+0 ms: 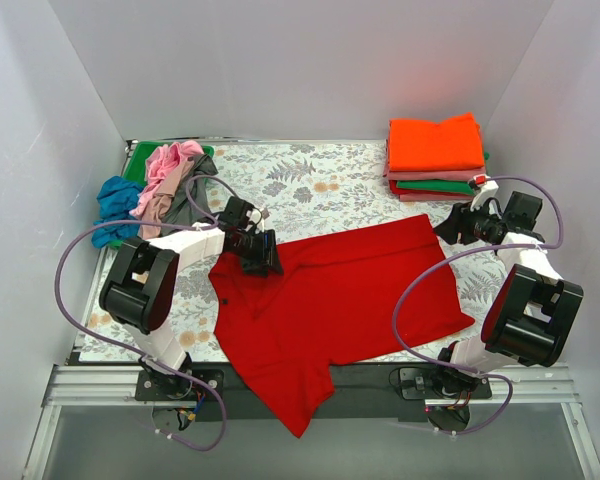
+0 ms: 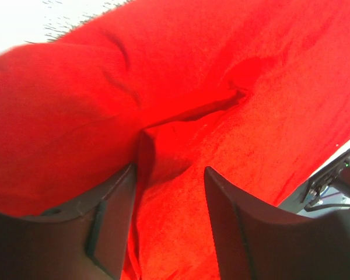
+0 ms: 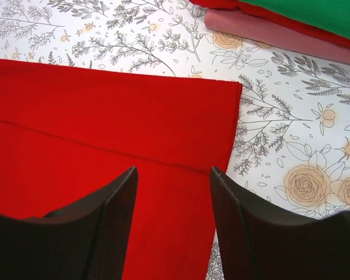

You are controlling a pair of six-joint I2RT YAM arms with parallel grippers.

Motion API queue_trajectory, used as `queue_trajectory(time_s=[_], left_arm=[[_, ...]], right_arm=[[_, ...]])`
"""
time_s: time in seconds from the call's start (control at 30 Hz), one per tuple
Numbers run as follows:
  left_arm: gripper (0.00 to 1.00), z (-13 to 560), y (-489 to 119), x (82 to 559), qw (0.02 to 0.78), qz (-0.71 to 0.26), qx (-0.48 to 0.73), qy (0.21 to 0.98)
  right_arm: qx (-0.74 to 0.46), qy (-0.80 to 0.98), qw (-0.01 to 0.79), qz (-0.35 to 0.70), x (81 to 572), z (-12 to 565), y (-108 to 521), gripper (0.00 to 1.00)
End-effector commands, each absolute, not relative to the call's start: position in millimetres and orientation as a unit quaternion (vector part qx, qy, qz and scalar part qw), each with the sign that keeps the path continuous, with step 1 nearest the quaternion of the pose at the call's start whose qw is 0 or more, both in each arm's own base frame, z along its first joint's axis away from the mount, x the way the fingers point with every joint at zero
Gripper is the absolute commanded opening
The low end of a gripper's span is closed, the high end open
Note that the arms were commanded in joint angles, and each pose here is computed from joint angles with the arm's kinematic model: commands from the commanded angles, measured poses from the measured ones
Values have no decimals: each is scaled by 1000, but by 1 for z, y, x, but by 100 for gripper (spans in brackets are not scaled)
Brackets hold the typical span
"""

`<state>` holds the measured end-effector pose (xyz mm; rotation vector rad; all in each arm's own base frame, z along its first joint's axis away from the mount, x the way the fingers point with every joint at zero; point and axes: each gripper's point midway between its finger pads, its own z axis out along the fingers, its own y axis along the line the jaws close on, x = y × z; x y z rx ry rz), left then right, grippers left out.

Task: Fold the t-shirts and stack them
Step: Fold the tshirt

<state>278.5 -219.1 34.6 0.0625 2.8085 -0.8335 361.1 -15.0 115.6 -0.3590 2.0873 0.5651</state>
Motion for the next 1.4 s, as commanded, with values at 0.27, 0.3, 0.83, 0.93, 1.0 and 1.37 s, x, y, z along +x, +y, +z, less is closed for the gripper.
queue_trajectory(time_s=[0.27,0.3,0.83,0.93,1.0,1.37], left_arm=[[32,55,-247,260,114,-312,63,941],[31,55,-250,254,109,-313,68,941],[44,54,-284,199,47,-369,120,921],[45,67,-290,199,63,-387,129,911],[46,76,-291,200,75,-395,131,906],[47,98,-264,232,208,-326,97,917]], right_arm=[[-137,847,451,246,355,112,-14,59],[-137,847,451,246,355,112,-14,60],[-134,848,450,248,355,112,-15,60],[-134,848,449,248,354,111,-15,60],[-133,848,448,249,354,111,-16,60],[-131,849,447,251,353,109,-16,60]])
